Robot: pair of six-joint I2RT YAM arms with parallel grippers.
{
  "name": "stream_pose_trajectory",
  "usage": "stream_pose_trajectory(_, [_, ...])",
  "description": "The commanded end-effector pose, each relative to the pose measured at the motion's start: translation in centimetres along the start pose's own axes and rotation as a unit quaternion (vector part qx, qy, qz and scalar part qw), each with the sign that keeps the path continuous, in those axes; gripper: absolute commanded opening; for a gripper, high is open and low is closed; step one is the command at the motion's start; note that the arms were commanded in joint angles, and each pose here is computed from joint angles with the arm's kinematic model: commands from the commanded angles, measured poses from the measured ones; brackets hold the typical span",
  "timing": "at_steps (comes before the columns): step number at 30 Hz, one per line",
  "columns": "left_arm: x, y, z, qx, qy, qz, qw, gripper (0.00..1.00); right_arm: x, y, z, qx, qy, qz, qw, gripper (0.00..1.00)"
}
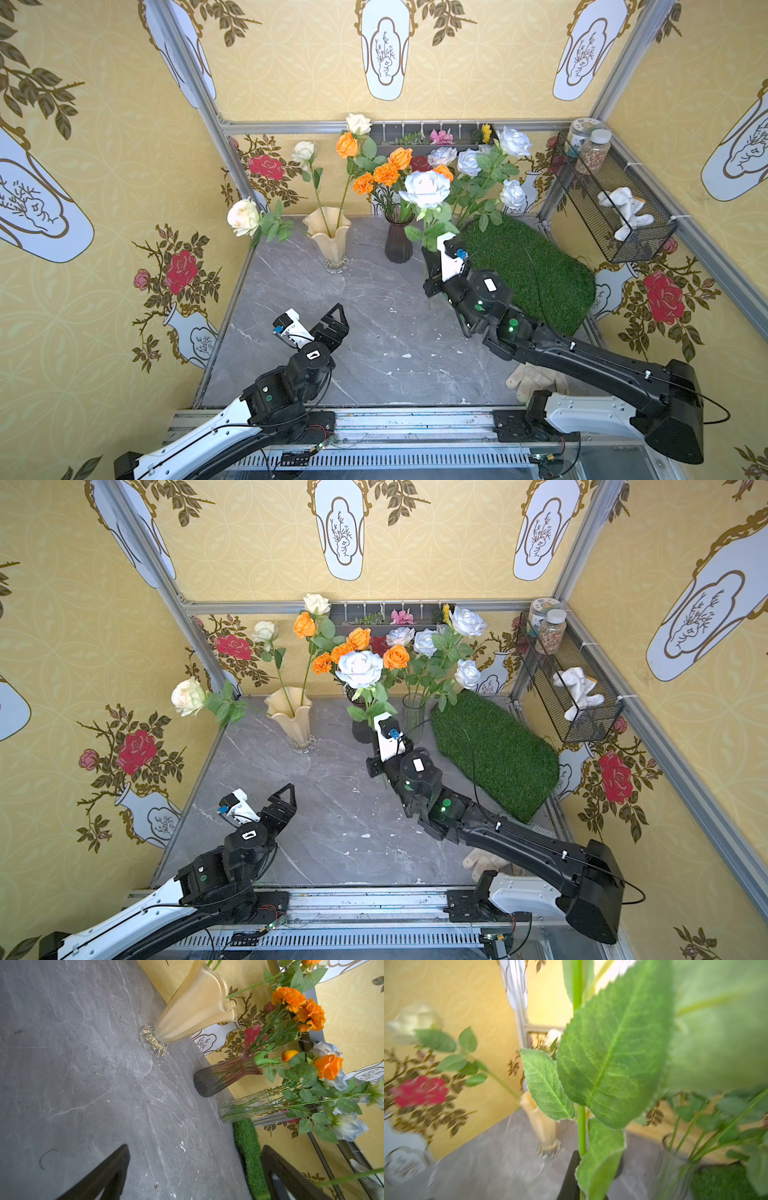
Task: Arrange the flowers in different vases according to their colors
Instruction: Insert the flower into the vase.
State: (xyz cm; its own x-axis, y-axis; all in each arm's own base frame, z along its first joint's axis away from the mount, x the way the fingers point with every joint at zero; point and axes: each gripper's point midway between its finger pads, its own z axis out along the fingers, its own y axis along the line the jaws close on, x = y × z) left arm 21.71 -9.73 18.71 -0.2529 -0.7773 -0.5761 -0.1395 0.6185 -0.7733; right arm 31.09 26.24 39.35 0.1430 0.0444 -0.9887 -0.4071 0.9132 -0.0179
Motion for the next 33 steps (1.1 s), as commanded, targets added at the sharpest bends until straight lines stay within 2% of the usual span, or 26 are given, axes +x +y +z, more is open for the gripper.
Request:
stream_pose_trajectory(1, [-0.1,-1.6,0.2,0.017,0.0,0.007,1.0,1.0,-7.5,-5.1,0.8,0.067,-0.147,0.02,0.987,0.0])
stream_pose_trajectory(7, [0.1,-2.3,0.7,0.015,0.0,0.027,1.0,1.0,-9.0,-13.7,3.3,0.119,-0.195,0.073,0.971,0.0])
stream_pose_trajectory(12, [0.1,-2.4,0.8,0.015,-0.003,0.03,0.999,1.0,-8.5,-17.6,5.0,0.14,-0.202,0.082,0.966,0.0])
stream_pose_trajectory(20, [0.0,-2.4,1.0,0.016,-0.007,0.031,0.999,1.0,-6.3,-18.6,9.0,0.14,-0.192,0.056,0.97,0.0])
stream_pose_trajectory(24, [-0.1,-2.3,1.2,0.014,-0.009,0.029,0.999,1.0,-3.8,-18.6,10.8,0.139,-0.172,0.05,0.974,0.0])
stream_pose_trajectory(29, [-0.1,-2.2,1.3,0.015,-0.008,0.027,0.999,1.0,-0.4,-19.2,11.8,0.155,-0.145,0.043,0.976,0.0])
stream_pose_trajectory(33, [-0.2,-2.1,1.3,0.016,-0.009,0.025,1.0,1.0,1.0,-19.3,12.4,0.159,-0.136,0.041,0.977,0.0])
